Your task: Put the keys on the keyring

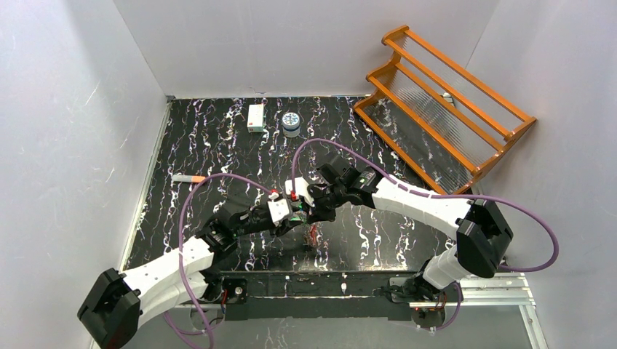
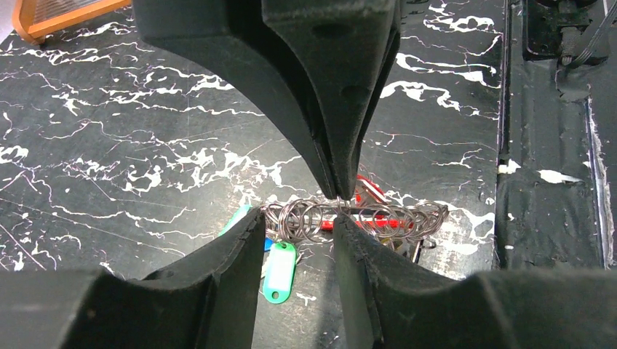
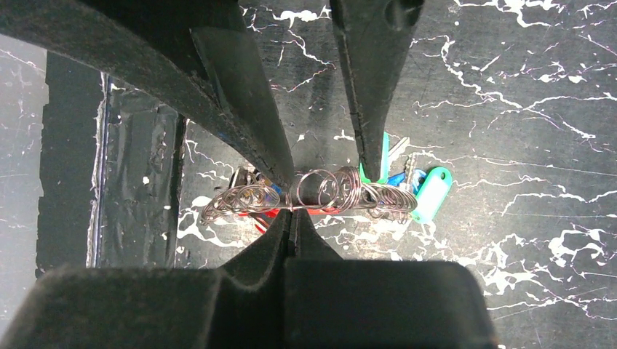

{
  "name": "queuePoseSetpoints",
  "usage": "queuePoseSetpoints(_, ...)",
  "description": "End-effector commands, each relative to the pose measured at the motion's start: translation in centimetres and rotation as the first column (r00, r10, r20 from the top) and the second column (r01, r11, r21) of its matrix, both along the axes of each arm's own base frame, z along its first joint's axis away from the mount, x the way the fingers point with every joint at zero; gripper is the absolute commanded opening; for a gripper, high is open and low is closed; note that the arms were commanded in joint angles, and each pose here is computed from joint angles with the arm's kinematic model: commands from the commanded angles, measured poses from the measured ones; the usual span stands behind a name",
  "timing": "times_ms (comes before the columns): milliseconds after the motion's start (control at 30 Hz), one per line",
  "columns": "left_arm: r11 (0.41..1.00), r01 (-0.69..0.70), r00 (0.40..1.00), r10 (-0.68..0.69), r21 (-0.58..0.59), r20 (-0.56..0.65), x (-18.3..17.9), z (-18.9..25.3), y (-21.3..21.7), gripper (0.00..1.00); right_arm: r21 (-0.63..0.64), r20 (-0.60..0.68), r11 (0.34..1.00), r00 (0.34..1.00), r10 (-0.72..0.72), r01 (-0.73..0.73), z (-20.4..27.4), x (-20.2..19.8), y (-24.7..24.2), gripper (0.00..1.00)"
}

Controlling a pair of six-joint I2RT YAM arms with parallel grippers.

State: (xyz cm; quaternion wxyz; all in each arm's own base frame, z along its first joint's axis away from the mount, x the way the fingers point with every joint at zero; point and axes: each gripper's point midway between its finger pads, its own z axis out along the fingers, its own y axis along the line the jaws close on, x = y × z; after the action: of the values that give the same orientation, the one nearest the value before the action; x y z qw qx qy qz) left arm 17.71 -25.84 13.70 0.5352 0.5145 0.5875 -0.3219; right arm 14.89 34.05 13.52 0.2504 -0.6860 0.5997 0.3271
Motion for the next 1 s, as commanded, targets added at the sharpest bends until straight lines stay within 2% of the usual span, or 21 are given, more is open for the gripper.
queuePoseSetpoints(0, 1.0, 0.011, 1.0, -0.01, -0.027, 0.018, -0.2, 1.8, -0.2, 0.37, 0.086, 0.066, 0.996, 0.998, 0.001, -0.007, 2.5, 1.2, 1.7, 0.01)
queuePoseSetpoints(167, 0.999, -0.002, 0.999, 0.004, -0.048, 0.04, -0.1, 2.8, -0.1, 0.35, 0.094, 0.059, 0.996, 0.998, 0.002, -0.008, 2.5, 1.1, 1.9, 0.01)
queuePoseSetpoints(467, 0.998, 0.035, 0.999, -0.036, -0.044, -0.015, -0.7, 1.9, -0.6, 0.32, 0.114, 0.063, 0.993, 0.998, 0.007, -0.014, 3.0, 1.1, 2.3, 0.01)
queuePoseSetpoints(833, 0.998, 0.05, 0.998, -0.051, -0.036, -0.036, -0.2, 1.3, -1.5, 0.14, 0.117, 0.059, 0.993, 0.998, 0.007, -0.014, 3.2, 1.0, 2.2, 0.01)
queuePoseSetpoints(967, 0.999, 0.042, 0.998, -0.043, -0.03, -0.034, 0.0, 1.1, -1.4, 0.01, 0.119, 0.062, 0.993, 0.998, 0.008, -0.015, 3.2, 1.0, 2.2, 0.01)
